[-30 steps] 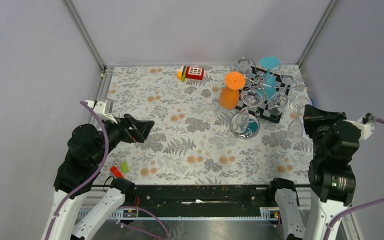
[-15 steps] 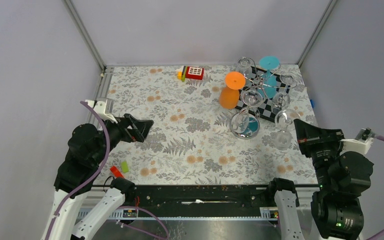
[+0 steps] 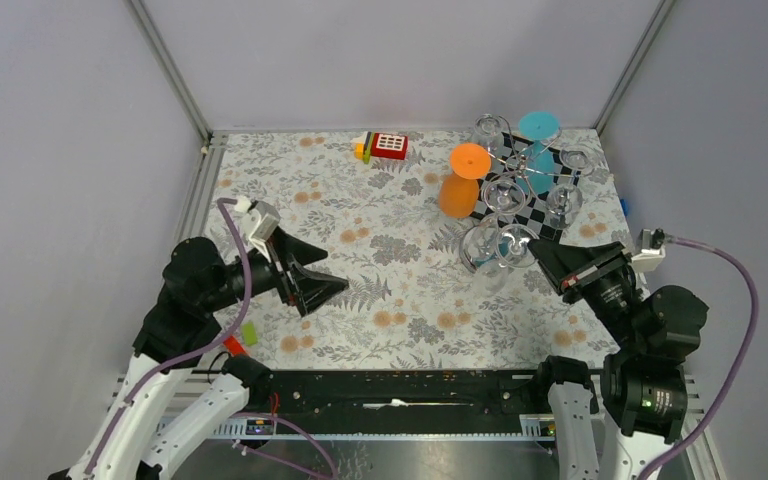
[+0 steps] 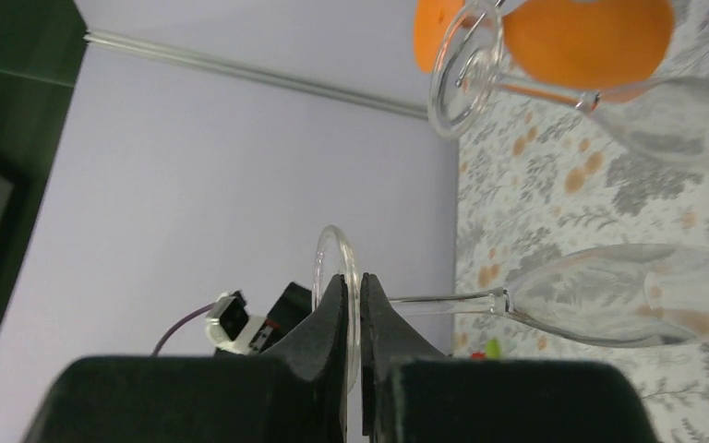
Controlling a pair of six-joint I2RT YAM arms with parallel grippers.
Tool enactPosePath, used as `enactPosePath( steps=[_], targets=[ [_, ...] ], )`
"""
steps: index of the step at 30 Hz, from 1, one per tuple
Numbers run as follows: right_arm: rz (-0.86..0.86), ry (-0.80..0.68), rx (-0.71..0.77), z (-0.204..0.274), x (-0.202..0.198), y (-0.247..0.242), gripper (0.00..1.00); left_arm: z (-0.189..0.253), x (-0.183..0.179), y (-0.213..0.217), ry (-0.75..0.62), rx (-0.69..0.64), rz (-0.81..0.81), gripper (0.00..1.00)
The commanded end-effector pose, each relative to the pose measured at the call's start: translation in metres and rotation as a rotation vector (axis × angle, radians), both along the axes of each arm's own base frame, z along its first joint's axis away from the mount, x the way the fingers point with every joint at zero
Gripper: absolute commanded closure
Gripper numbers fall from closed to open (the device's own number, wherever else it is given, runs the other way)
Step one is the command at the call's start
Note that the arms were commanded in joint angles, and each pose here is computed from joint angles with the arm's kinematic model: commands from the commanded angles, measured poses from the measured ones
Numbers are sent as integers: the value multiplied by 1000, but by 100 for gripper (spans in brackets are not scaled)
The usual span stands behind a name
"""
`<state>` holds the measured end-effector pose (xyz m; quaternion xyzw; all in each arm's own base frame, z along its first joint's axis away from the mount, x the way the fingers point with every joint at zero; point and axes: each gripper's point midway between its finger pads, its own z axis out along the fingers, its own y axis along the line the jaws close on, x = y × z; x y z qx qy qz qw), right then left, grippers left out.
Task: Take the wine glass off the wine glass rack
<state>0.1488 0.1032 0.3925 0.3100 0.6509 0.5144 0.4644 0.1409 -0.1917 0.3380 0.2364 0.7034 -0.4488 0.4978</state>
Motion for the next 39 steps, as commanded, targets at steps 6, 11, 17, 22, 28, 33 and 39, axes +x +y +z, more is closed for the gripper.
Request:
enactPosePath(
  steps=[6, 11, 17, 22, 28, 33, 39],
  targets=[
    [157, -111, 153, 39, -24, 23, 100, 31, -26, -50, -143, -100, -257, 2],
    [187, -111, 225, 46, -24, 25, 100, 38, -29, -82, -175, -112, -294, 3],
    [256, -58, 272, 42, -18, 31, 100, 76, -26, -121, -260, -159, -339, 5],
    [304, -41, 289, 39, -20, 35, 100, 94, -27, -154, -323, -193, -413, 6],
    [358, -62, 304, 45, -26, 40, 100, 96, -39, -193, -302, -242, -508, 10],
    [389, -68, 310, 50, -33, 44, 100, 98, -46, -213, -303, -263, -568, 15],
    [416, -57, 319, 46, -37, 47, 100, 103, -58, -225, -315, -282, -662, 30]
  ],
)
